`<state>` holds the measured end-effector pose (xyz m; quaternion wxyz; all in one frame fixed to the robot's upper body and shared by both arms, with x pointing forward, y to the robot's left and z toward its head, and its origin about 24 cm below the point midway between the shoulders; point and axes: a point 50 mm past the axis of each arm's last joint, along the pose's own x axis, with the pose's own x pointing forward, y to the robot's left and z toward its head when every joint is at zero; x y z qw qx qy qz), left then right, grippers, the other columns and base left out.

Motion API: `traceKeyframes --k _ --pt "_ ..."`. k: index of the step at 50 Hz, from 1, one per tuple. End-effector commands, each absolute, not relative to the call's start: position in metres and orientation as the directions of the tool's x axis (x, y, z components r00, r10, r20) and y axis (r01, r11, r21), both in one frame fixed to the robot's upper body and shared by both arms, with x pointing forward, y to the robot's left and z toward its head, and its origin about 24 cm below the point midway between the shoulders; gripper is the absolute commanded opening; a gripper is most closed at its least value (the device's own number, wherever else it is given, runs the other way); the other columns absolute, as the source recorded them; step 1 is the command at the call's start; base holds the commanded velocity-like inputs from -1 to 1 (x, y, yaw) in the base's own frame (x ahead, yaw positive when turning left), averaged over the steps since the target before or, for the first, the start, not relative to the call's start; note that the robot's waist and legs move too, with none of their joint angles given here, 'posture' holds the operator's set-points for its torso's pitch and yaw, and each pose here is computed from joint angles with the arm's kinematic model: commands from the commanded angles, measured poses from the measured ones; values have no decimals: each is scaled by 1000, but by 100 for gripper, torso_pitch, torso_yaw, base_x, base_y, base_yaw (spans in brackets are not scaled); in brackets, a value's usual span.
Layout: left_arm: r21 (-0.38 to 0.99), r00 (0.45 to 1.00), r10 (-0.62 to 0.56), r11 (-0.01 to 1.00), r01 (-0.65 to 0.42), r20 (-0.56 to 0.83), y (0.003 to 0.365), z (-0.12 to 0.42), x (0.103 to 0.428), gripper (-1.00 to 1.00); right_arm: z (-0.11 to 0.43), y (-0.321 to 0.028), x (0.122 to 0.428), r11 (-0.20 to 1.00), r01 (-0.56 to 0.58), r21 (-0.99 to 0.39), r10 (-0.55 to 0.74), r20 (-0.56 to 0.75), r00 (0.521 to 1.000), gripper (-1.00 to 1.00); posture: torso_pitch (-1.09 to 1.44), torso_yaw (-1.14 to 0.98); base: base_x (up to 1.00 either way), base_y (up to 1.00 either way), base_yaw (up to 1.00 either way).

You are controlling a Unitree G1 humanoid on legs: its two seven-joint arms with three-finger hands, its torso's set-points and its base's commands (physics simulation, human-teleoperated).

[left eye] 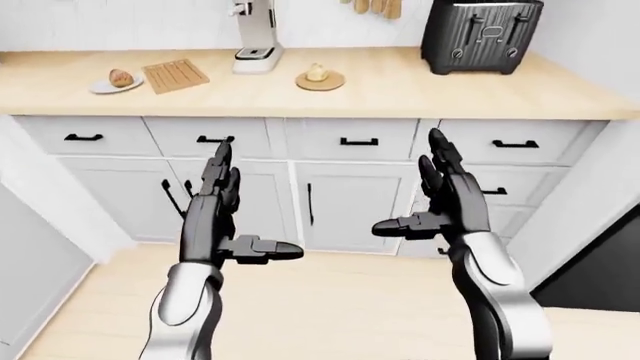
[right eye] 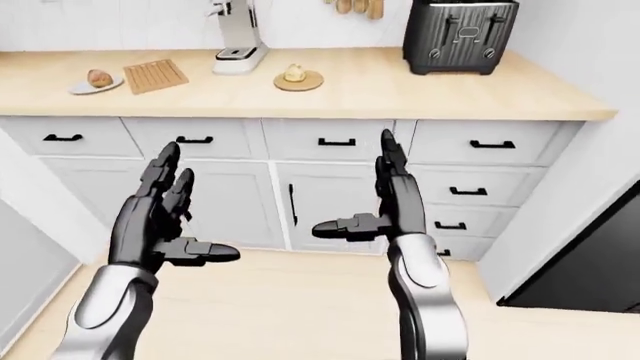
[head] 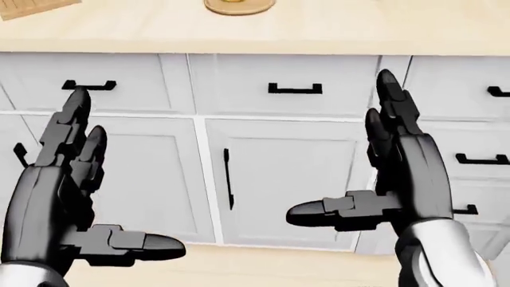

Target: Place all breads on the cutting board.

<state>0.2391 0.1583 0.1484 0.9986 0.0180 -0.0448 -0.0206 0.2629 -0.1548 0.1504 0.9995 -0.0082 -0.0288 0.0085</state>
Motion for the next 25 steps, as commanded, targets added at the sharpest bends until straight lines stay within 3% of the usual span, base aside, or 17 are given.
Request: traceKeyframes --k 1,11,25 --pt "51 985 -27 999 18 171 161 163 237 100 168 -147 261 998 -58 -13 59 151 987 100 0 0 74 27 0" --pt "54 985 -27 998 18 173 162 164 236 100 170 -150 263 999 -41 -2 40 162 986 100 0 0 37 10 84" --pt "57 984 -31 998 22 175 160 164 236 100 175 -151 259 999 -41 0 40 186 982 100 0 0 69 0 0"
